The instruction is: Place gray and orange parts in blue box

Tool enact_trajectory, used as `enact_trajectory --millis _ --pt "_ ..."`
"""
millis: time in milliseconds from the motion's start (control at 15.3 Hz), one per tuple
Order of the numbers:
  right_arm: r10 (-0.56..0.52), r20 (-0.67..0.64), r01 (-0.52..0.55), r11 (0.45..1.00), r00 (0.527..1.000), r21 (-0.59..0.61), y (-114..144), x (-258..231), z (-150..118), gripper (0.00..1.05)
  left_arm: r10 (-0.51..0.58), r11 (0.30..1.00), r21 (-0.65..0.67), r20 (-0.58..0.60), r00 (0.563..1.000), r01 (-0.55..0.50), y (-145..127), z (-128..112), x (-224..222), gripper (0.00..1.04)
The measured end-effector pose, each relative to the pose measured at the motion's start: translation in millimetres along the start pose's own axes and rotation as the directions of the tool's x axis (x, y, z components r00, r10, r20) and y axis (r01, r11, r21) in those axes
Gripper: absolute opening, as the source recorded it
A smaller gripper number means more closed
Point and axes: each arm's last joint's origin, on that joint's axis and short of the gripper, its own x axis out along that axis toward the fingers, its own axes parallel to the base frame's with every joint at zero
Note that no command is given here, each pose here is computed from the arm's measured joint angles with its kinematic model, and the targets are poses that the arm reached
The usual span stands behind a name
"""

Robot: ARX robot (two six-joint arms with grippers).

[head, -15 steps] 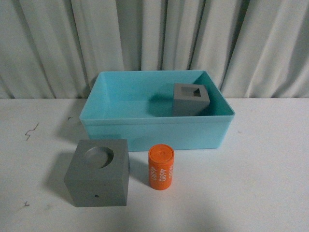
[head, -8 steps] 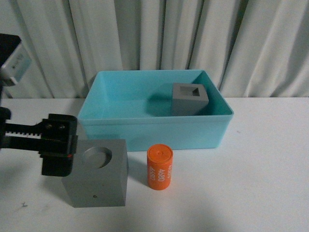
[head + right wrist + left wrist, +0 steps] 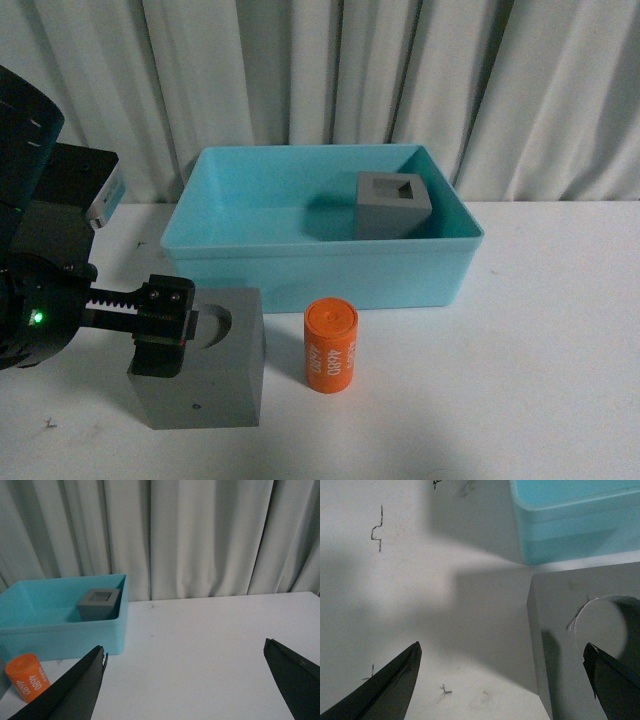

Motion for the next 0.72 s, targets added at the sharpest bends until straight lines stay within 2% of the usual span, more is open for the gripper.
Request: enact_trajectory --millis 523,588,719 --pt "0.0 0.0 0.0 1.0 1.0 0.0 0.0 0.0 0.0 0.98 -0.01 1.0 0.019 -0.027 1.0 0.01 -14.5 3.2 27.2 0.98" --pt "0.0 0.0 0.0 1.0 1.0 0.0 0.0 0.0 0.0 0.98 -0.015 0.999 0.032 -0.043 0.999 0.017 -17.8 4.0 32.6 0.81" --pt "0.0 0.0 0.0 1.0 1.0 0.0 0.0 0.0 0.0 0.98 -0.03 0.999 0.041 -0.049 0.998 0.032 -21.9 3.8 32.9 0.61"
